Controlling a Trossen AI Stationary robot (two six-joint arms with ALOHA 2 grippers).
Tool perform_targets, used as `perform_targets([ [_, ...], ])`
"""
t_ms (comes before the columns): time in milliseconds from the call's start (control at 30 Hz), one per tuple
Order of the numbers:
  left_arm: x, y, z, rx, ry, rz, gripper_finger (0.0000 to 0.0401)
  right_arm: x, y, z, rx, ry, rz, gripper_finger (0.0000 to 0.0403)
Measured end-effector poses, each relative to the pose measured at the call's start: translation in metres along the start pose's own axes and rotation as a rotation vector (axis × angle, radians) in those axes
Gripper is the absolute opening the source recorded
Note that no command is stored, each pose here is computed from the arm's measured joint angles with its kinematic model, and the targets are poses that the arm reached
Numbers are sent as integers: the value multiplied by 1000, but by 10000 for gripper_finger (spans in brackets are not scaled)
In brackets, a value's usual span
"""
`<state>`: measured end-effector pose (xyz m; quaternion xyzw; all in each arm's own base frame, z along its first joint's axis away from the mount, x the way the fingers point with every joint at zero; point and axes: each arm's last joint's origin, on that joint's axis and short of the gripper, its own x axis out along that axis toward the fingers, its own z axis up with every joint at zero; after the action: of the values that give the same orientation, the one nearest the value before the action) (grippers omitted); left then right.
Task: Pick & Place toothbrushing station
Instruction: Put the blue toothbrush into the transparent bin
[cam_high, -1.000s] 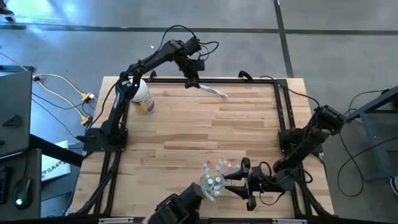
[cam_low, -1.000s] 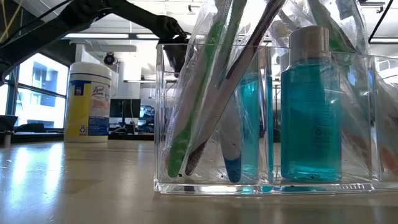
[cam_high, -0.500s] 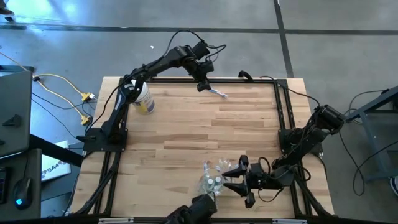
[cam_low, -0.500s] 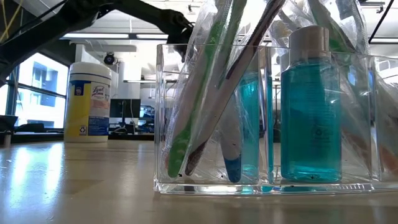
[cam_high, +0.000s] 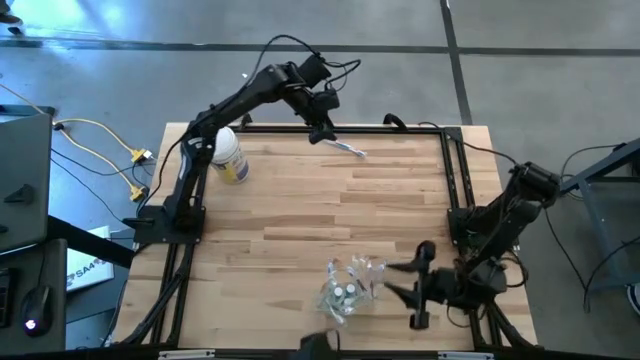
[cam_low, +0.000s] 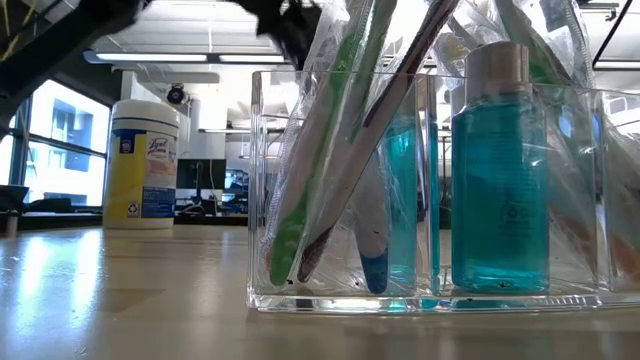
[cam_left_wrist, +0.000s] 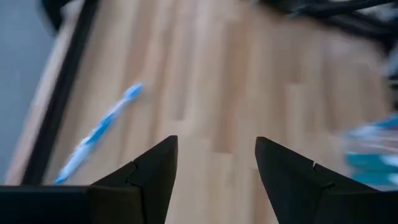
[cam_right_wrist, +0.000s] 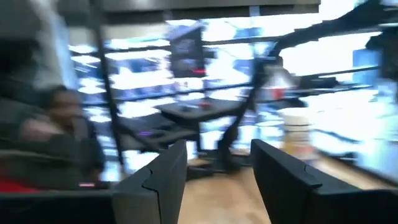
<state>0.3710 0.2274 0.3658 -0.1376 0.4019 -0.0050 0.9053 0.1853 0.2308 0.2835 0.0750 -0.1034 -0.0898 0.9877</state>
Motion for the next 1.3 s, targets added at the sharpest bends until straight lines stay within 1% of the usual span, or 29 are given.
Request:
perform_targets([
  [67,-17,-20,2,25,-17,-40,214,-1,-6,8,-56,20,-92,172],
  [167,-37,-51,5,75,-52,-54,214,2,-17,18,-153,62,-234,172],
  [200,-46,-61,5,82,-63,-51,214,3,-23,23,-164,84,-303,172],
  [267,-58,-83,7,109,-89,-50,214,10,-40,35,-133,124,-472,172],
  [333,-71,-102,5,137,-107,-68,214,19,-56,46,-143,118,-533,172],
  [400,-78,-121,3,167,-113,-95,214,26,-70,56,-172,110,-571,172],
  [467,-84,-134,0,173,-102,-107,214,31,-84,65,-183,113,-633,172],
  [533,-87,-148,-3,168,-90,-78,214,34,-100,77,-194,112,-684,172],
  [567,-90,-153,-5,156,-86,-34,214,35,-107,82,-198,103,-702,172],
  [667,-95,-166,-13,113,-44,125,214,42,-127,95,-243,43,-693,172],
  [733,-97,-175,-16,94,-29,183,214,48,-138,99,-301,-7,-655,172],
  [767,-97,-181,-18,93,-20,188,214,53,-144,100,-334,-32,-629,172],
  [867,-96,-201,-21,120,-29,143,214,67,-161,101,-430,-94,-527,172],
  [967,-93,-219,-25,160,-14,102,214,81,-182,96,-465,-97,-469,172],
  [1033,-94,-226,-29,166,7,103,214,89,-201,90,-454,-61,-468,172],
  [1100,-98,-229,-33,156,20,140,214,95,-221,83,-426,0,-457,172],
  [1233,-114,-231,-42,111,18,270,214,100,-264,71,-296,130,-390,172],
  [1300,-122,-232,-46,89,5,325,214,100,-281,67,-247,185,-351,172],
])
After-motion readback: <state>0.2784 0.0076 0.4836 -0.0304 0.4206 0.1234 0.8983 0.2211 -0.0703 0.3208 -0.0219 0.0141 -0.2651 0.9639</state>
